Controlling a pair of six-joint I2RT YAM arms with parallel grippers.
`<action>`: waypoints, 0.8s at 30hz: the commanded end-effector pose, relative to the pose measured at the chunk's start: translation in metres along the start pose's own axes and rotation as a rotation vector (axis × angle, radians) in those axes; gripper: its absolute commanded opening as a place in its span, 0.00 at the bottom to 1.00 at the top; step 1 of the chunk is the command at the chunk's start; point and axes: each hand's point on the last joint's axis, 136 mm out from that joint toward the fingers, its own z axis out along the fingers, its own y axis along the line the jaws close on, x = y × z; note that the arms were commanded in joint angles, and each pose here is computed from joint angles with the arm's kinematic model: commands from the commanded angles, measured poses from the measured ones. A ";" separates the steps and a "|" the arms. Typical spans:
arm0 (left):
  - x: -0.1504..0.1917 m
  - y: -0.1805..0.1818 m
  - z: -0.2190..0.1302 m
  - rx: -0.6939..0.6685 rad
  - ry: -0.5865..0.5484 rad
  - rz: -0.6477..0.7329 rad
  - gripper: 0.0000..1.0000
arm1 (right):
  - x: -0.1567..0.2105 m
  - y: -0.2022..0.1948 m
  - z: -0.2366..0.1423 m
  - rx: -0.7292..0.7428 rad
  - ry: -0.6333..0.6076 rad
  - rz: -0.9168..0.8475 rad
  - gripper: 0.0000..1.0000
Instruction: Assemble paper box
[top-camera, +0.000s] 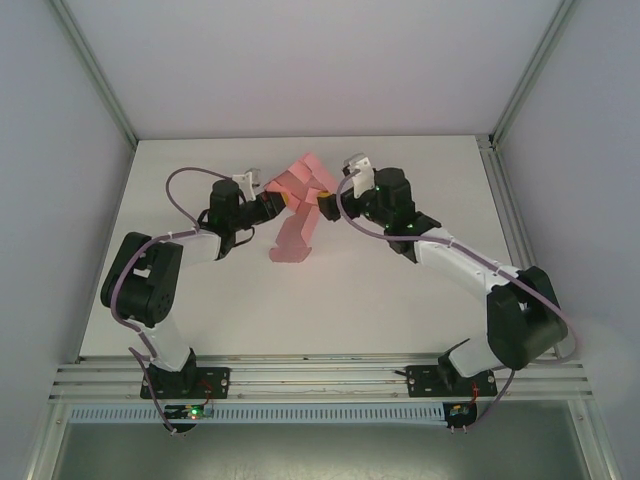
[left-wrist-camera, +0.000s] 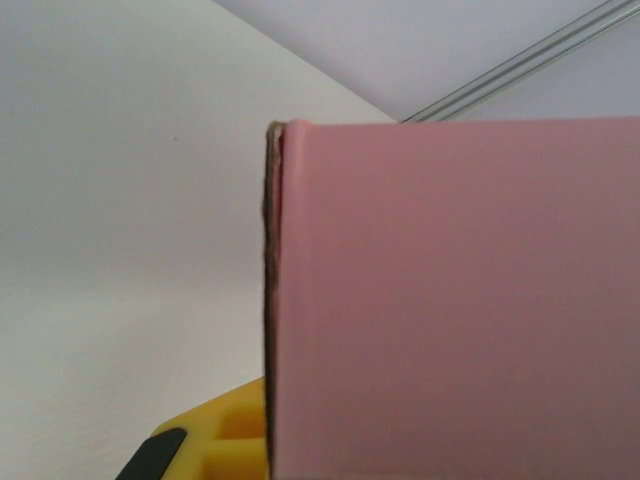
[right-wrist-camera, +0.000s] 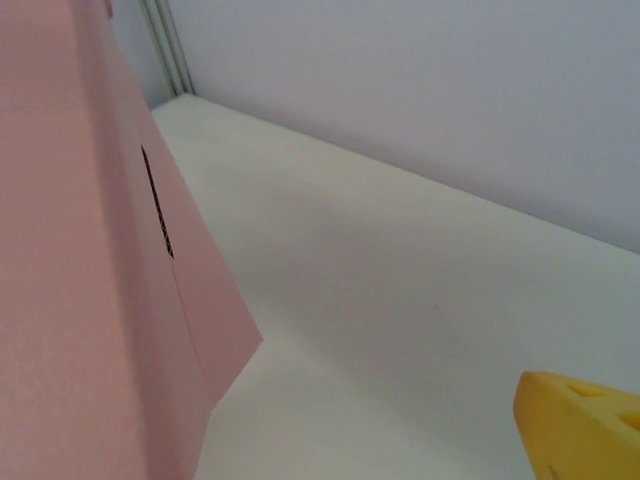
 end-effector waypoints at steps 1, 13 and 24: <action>-0.015 -0.045 -0.002 0.112 -0.017 0.182 0.00 | 0.049 -0.001 0.002 0.053 0.199 -0.135 0.98; -0.021 -0.016 -0.006 -0.055 -0.062 0.163 0.00 | 0.032 -0.010 -0.056 0.137 0.077 -0.100 0.98; -0.014 -0.014 -0.008 -0.075 -0.022 0.232 0.00 | 0.017 -0.043 -0.140 0.257 -0.063 0.043 0.98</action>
